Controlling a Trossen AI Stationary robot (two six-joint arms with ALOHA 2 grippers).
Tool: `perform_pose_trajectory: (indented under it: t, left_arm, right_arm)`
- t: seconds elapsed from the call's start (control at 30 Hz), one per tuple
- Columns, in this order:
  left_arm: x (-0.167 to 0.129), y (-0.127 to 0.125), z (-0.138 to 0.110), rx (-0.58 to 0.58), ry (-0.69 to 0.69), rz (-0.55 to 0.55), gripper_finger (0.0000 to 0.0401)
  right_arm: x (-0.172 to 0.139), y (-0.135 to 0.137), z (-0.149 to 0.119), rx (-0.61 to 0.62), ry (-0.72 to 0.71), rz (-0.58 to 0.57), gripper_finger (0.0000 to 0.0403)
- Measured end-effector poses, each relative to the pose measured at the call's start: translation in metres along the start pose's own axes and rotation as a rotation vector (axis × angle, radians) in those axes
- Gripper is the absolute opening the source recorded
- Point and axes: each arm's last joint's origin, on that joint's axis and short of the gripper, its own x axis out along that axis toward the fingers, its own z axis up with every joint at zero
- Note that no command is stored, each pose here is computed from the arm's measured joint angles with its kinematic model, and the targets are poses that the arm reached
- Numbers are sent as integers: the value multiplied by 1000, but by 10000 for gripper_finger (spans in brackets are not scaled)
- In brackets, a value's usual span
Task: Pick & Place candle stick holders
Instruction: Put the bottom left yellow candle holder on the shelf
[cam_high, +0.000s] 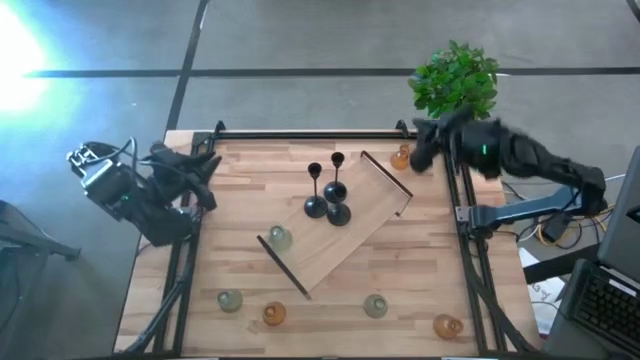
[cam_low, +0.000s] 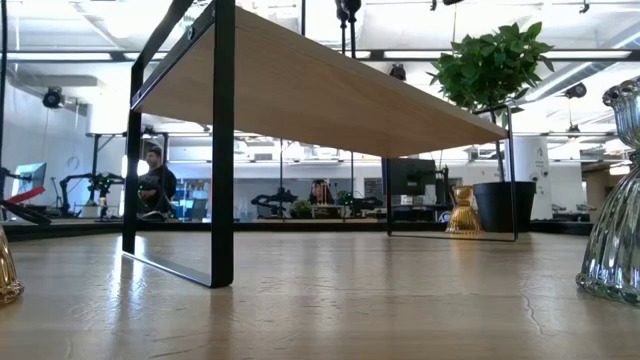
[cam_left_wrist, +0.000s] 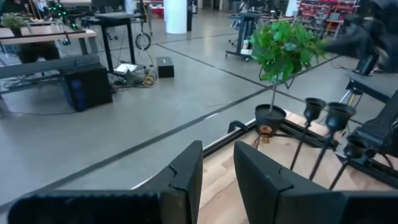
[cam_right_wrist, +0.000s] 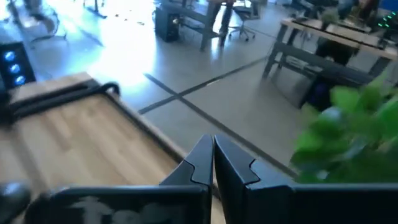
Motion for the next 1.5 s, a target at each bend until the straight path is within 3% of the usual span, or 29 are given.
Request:
perform_pose_trajectory:
  t: [0.17, 0.27, 0.4, 0.53, 0.77, 1.1, 1.33, 1.5]
  left_arm:
    - [-1, 17, -3, 10, -1, -5, 96]
    - [-1, 23, -6, 45, -1, -5, 96]
    - [0, 28, -10, 79, 0, -4, 97]
    - [0, 31, -12, 108, 1, -4, 96]
    - [0, 33, -13, 103, 1, -4, 96]
    - [0, 34, -13, 134, 1, -5, 96]
    - [-1, 35, -14, 106, 65, -38, 95]
    - [-1, 35, -15, 93, 102, -55, 94]
  right_arm:
    - [45, -35, 25, 63, 93, 5, 8]
    - [65, -55, 22, 86, 235, 29, 8]
    - [75, -56, 7, 4, 381, 58, 8]
    - [65, -48, -8, -2, 463, 155, 8]
    - [34, -52, -35, 55, 572, 144, 8]
    - [-36, -43, -58, 110, 470, 343, 8]
    - [-50, -32, -90, 136, 531, 473, 8]
    - [-46, -27, -115, 116, 524, 383, 8]
